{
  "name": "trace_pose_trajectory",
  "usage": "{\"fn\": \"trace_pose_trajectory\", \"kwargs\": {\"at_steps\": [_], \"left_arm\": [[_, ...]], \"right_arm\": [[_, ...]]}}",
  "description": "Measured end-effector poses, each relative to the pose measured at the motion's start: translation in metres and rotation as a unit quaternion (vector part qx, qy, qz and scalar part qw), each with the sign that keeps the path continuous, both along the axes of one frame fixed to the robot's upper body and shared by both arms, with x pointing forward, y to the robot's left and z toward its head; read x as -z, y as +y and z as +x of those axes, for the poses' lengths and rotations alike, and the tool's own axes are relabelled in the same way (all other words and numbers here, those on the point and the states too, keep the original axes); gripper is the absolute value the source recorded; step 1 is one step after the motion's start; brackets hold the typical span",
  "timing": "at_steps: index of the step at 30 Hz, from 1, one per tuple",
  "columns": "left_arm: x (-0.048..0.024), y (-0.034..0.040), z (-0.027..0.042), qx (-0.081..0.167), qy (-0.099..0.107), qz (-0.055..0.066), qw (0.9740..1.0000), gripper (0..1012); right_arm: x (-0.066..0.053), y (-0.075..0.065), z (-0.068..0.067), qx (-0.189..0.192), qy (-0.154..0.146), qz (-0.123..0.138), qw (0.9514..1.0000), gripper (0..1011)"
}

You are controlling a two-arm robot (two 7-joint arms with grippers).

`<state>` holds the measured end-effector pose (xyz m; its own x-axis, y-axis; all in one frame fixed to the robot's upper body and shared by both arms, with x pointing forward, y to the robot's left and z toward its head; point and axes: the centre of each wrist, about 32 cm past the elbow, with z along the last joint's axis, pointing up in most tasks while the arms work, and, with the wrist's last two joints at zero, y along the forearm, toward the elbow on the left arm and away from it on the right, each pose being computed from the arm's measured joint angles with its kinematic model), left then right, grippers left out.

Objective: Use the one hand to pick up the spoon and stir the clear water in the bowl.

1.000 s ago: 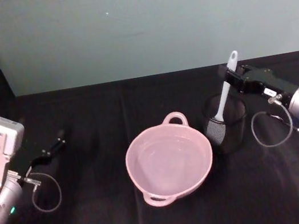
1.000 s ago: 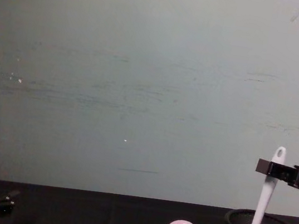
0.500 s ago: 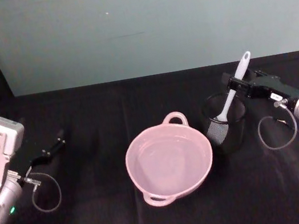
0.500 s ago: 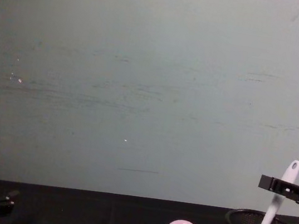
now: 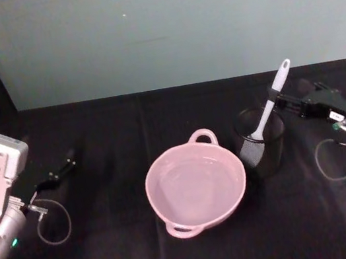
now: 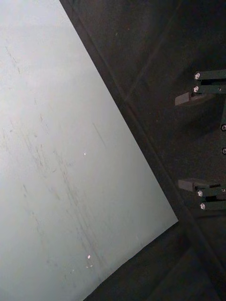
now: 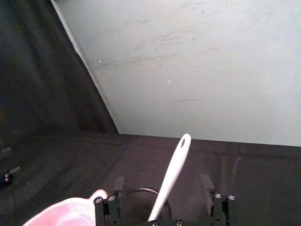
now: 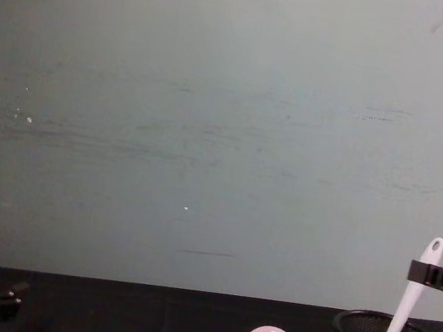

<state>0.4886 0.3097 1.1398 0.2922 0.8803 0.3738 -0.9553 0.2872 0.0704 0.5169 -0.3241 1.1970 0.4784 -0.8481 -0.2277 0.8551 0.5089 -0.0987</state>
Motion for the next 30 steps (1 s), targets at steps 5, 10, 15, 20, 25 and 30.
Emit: {"fn": "trace_pose_trajectory", "kwargs": {"at_steps": [5, 10, 15, 20, 25, 30], "left_arm": [[0.0000, 0.0000, 0.0000, 0.000, 0.000, 0.000, 1.0000, 1005], [0.0000, 0.0000, 0.0000, 0.000, 0.000, 0.000, 1.0000, 1005], [0.0000, 0.0000, 0.0000, 0.000, 0.000, 0.000, 1.0000, 1005], [0.0000, 0.0000, 0.0000, 0.000, 0.000, 0.000, 1.0000, 1005], [0.0000, 0.0000, 0.0000, 0.000, 0.000, 0.000, 1.0000, 1005], [0.0000, 0.0000, 0.0000, 0.000, 0.000, 0.000, 1.0000, 1005]], "right_arm": [[-0.007, -0.004, -0.011, 0.022, -0.009, -0.038, 0.9990, 1002], [-0.008, -0.005, -0.017, 0.053, -0.042, -0.067, 0.9955, 1002], [-0.002, 0.000, -0.024, 0.106, -0.068, -0.103, 0.9866, 1002], [0.007, 0.006, -0.026, 0.135, -0.071, -0.131, 0.9796, 1002], [0.024, 0.006, -0.022, 0.138, -0.056, -0.139, 0.9790, 1002], [0.041, 0.003, -0.020, 0.130, -0.042, -0.121, 0.9832, 1002]]}}
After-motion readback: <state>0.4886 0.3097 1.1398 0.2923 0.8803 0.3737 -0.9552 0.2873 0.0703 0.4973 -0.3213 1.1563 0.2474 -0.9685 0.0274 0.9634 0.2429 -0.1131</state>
